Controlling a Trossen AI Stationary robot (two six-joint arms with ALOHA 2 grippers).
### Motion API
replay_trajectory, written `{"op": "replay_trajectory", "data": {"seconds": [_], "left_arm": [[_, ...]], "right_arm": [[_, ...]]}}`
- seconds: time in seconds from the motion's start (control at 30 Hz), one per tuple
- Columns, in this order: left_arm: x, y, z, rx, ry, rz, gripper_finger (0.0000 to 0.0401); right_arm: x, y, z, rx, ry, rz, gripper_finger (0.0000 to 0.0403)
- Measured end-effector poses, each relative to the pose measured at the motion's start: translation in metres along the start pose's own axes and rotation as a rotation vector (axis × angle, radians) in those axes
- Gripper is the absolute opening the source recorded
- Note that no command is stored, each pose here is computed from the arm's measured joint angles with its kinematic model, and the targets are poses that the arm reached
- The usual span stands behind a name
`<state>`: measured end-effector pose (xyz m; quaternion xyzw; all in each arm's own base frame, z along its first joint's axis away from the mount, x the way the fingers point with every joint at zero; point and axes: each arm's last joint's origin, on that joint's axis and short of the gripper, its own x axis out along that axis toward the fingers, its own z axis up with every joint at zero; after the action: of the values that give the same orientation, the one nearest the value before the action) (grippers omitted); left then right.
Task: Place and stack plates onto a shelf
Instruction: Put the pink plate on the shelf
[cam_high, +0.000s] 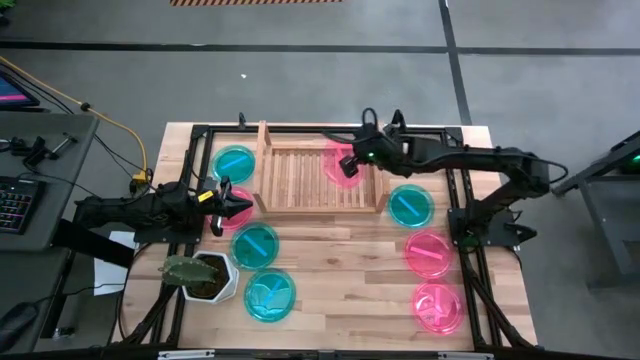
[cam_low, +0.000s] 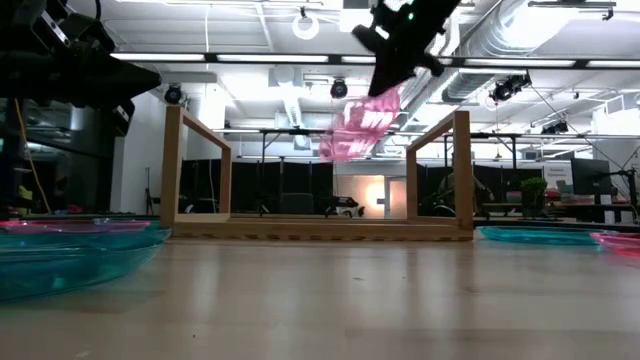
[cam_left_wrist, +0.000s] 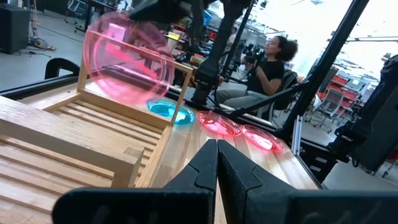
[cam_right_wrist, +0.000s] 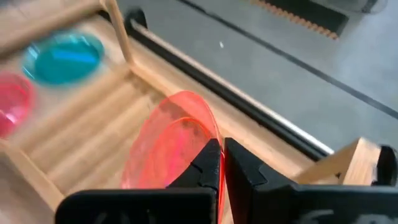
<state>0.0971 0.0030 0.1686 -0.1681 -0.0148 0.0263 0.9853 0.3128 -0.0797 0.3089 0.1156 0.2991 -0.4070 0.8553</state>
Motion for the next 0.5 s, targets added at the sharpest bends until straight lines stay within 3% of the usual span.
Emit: {"op": "replay_trajectory", "data": {"seconds": [0.2, 0.5], "left_arm": [[0.0, 0.0, 0.0, 0.0, 0.0, 0.0, 0.0], [0.0, 0.0, 0.0, 0.0, 0.0, 0.0, 0.0]], "right_arm": [[0.028, 0.009, -0.022, -0.06, 0.13, -0.06, 0.0], [0.056, 0.018, -0.039, -0.107, 0.217, -0.086, 0.0]]}}
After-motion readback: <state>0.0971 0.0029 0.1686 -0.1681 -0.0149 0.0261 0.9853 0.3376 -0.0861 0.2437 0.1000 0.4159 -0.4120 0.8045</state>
